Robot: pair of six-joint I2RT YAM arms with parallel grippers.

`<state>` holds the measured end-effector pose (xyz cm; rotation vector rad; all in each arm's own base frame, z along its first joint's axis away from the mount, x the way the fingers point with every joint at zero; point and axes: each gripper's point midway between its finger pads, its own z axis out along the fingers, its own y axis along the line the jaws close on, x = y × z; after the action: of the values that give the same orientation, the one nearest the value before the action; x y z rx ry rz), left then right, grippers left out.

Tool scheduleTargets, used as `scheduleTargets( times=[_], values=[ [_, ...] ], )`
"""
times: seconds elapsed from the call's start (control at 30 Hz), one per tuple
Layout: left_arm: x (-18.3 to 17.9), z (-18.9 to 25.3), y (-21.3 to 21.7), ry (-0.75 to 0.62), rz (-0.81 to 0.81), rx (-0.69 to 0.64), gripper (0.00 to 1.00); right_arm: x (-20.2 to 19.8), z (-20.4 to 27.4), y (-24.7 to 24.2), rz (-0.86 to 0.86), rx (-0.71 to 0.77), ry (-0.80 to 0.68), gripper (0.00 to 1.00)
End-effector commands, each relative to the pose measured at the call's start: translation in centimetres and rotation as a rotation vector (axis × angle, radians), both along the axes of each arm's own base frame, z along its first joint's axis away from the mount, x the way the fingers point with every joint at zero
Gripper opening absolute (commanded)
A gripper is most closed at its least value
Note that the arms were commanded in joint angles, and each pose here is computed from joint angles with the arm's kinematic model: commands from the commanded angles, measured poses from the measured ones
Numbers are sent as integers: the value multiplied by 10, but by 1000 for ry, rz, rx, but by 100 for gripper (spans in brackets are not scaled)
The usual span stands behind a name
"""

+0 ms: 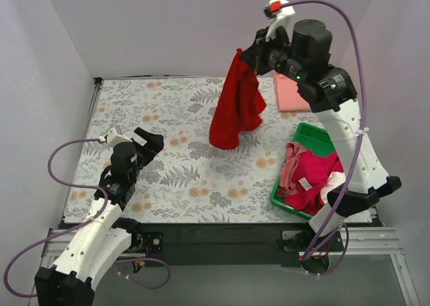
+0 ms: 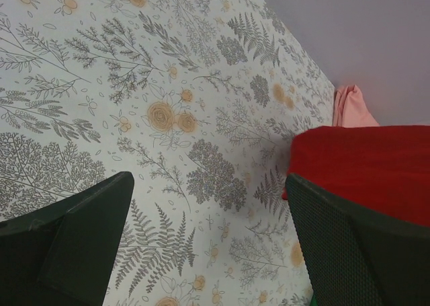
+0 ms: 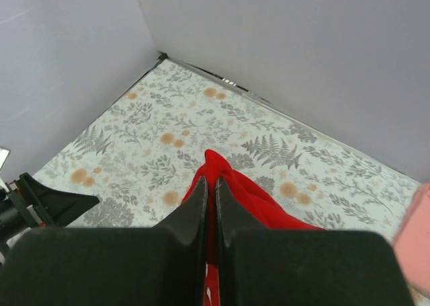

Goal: Fold and stack the t-shirts
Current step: Move the tshirt to the center of the board

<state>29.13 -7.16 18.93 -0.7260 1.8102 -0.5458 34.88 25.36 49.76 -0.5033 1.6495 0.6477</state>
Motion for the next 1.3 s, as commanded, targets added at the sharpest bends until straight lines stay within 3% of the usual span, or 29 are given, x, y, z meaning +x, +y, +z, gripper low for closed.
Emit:
scheduleTargets(
  times=[0.0, 0.13, 0.2, 0.3, 0.33, 0.53, 0.63, 0.67, 0.7, 0.77, 0.93, 1.03, 1.27],
  values=[
    [-1, 4, 7, -7, 49, -16, 96, -12, 50, 19, 0, 61, -164, 1],
    [-3, 1, 9, 1, 58, -10, 96, -15, 14, 53, 80, 70, -61, 1],
    [-3, -1, 10, 15, 66, -9, 96, -4, -18, 51, 31, 38, 3, 1],
    [-3, -5, 10, 40, 72, -15, 96, 18, -104, 36, -115, -87, 138, 1],
    [-3, -6, 10, 45, 74, -14, 96, 23, -156, 25, -158, -158, 225, 1],
    [0, -23, 9, 123, 87, -14, 96, 27, -314, -24, -290, -309, 521, 2],
    [0, -35, 5, 179, 76, -20, 96, 16, -366, -37, -318, -375, 625, 28],
    [1, -42, 2, 211, 72, -22, 96, 14, -373, -40, -325, -390, 637, 44],
    [-1, -48, -2, 242, 52, -24, 96, 13, -379, -44, -340, -407, 642, 50],
    [-1, -62, -8, 305, 29, -29, 96, 14, -378, -49, -371, -413, 634, 61],
    [-12, -100, -22, 456, -31, -50, 96, 6, -373, -74, -473, -419, 600, 77],
    [-18, -121, -24, 529, -30, -54, 95, -4, -363, -87, -517, -393, 563, 97],
    [-15, -151, -16, 614, 21, -11, 85, -16, -344, -101, -494, -321, 474, 98]
  ],
)
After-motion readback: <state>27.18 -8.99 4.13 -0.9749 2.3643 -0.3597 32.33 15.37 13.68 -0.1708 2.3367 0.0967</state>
